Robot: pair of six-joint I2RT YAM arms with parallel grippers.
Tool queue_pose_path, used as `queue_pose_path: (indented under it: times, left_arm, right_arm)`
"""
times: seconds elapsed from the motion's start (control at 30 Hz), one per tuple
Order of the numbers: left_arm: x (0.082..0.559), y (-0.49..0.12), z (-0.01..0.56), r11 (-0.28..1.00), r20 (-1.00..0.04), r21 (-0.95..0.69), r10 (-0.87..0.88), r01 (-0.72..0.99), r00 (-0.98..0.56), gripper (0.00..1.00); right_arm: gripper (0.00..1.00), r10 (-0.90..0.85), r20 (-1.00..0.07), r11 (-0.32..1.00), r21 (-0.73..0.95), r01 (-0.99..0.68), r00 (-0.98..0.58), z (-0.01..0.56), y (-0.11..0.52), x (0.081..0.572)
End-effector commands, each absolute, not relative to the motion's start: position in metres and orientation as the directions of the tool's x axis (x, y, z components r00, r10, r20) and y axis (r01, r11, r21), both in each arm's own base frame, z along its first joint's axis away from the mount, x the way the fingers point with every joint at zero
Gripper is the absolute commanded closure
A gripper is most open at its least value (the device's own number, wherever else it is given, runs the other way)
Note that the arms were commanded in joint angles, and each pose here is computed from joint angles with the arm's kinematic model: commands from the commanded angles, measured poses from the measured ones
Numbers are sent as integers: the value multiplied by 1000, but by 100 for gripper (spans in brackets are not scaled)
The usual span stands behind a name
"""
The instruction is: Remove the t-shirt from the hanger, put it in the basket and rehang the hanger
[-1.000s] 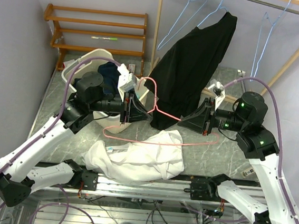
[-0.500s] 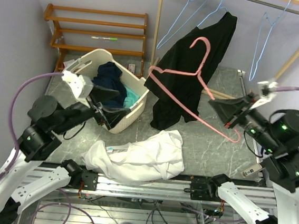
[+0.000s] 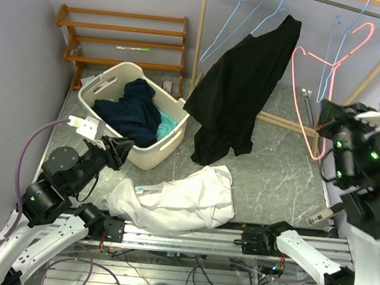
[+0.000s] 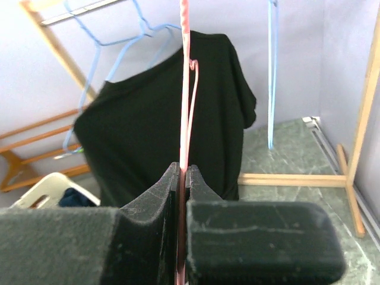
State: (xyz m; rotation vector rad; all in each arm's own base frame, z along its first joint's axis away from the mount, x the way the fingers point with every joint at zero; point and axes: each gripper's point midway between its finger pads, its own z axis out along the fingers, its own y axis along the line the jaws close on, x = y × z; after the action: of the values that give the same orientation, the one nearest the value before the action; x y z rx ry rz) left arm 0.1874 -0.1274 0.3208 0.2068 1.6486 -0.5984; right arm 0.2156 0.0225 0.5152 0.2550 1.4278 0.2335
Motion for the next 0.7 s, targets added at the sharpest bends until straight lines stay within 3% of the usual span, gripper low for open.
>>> queue_pose_path:
  times: [0.0, 0.37, 0.67]
  left_arm:
    - [186, -108, 308, 885, -954, -281, -218, 371, -204, 65]
    - [180, -116, 296, 870, -954, -270, -181, 412, -241, 61]
    - [177, -119, 296, 859, -954, -267, -172, 437, -245, 61]
  right_arm:
    - [100, 305, -943, 933, 324, 156, 131, 501, 16, 261]
    - [100, 208, -937, 930, 279, 241, 279, 530, 15, 313]
    - [100, 84, -952, 941, 172, 290, 294, 532, 24, 356]
